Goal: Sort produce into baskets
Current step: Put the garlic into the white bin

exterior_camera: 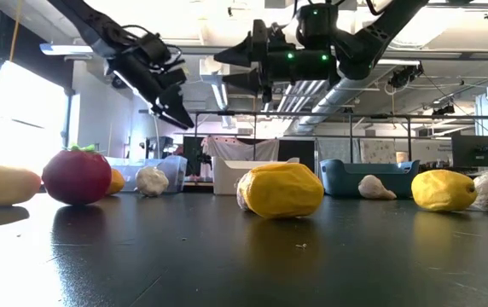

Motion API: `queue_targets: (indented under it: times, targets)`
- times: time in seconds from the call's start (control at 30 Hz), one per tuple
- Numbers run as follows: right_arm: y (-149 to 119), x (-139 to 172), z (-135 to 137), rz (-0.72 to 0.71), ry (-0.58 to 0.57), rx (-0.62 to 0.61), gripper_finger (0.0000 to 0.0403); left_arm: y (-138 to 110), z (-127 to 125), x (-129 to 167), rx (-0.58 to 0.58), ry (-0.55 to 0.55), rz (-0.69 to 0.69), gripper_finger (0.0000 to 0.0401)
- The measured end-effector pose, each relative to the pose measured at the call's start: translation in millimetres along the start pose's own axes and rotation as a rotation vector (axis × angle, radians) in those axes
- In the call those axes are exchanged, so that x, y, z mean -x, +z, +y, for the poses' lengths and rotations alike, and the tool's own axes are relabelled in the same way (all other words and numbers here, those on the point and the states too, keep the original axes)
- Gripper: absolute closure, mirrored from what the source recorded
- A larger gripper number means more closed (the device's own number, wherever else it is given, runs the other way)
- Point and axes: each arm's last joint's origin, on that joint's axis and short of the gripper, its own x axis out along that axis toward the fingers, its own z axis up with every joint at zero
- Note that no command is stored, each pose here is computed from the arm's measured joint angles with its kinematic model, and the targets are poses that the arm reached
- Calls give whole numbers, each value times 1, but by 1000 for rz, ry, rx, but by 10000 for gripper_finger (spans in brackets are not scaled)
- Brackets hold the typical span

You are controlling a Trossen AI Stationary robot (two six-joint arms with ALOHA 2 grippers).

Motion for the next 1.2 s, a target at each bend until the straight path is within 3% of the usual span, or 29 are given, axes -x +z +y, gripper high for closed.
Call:
queue_targets:
  times: [0.37,0.6,0.73,0.93,1.2]
  targets:
    - [-15,-5,25,87,-35,80,100,-26,-37,23,22,-4,-265,114]
    - [-22,-7,42,108,-98,83,100,-50,-62,26,13,-80,-256,114]
    - [-25,-8,50,105,-130,81,100,-61,-71,27,13,-45,-264,118]
    - [-42,-13,47,135,-151,-3,100,-74,-76,39,38,-17,-375,152]
    - [-70,-40,41,175,-185,-6,100,-83,-83,60,17,-10,-532,217]
